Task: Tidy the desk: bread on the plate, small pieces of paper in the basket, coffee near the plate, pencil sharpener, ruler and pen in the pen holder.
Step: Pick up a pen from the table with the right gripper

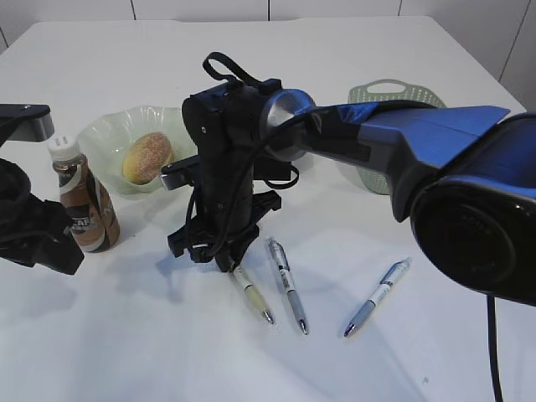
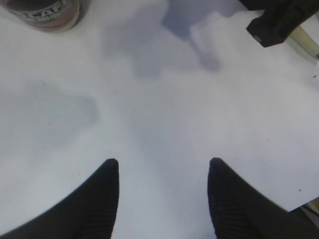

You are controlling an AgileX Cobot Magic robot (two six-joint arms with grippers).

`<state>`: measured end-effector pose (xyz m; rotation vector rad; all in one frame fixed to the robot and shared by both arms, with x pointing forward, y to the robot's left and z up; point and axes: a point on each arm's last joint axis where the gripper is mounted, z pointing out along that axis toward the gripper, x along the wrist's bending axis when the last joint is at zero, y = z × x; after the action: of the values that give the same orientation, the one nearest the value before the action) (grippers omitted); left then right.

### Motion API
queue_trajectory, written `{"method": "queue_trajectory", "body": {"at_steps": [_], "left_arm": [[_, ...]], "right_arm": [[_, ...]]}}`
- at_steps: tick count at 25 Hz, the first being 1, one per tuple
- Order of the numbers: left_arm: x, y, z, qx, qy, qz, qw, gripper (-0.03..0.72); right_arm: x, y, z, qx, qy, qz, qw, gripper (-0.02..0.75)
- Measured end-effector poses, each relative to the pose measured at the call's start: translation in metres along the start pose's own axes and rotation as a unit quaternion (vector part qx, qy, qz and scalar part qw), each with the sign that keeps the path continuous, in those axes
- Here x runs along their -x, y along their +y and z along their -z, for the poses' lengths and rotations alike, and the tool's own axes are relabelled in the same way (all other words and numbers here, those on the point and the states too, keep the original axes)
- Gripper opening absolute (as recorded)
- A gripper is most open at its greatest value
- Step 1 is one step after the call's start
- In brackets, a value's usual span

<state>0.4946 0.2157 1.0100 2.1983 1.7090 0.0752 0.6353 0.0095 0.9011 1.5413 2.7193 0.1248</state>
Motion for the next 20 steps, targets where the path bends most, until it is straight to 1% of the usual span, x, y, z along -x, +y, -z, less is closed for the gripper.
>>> {"method": "queue_trajectory", "body": {"at_steps": [2,7,14,17,20], "left_arm": [[0.000,0.000,0.000,0.000,0.000,0.000,1.000,0.400],[0.000,0.000,0.000,0.000,0.000,0.000,1.000,0.400],[0.000,0.000,0.000,0.000,0.000,0.000,1.000,0.400],[0.000,0.000,0.000,0.000,0.000,0.000,1.000,0.400],[0.000,0.000,0.000,0.000,0.000,0.000,1.000,0.400]], "right_arm": [[0.000,0.000,0.000,0.000,0.000,0.000,1.000,0.151],[0.000,0.000,0.000,0.000,0.000,0.000,1.000,0.113],[0.000,0.000,0.004,0.004,0.000,0.000,1.000,0.107],[0.000,0.001,0.015,0.015,0.002,0.000,1.000,0.107],[-0.001,0.001,0.041,0.041,0.005,0.001,0.999,0.106]]}}
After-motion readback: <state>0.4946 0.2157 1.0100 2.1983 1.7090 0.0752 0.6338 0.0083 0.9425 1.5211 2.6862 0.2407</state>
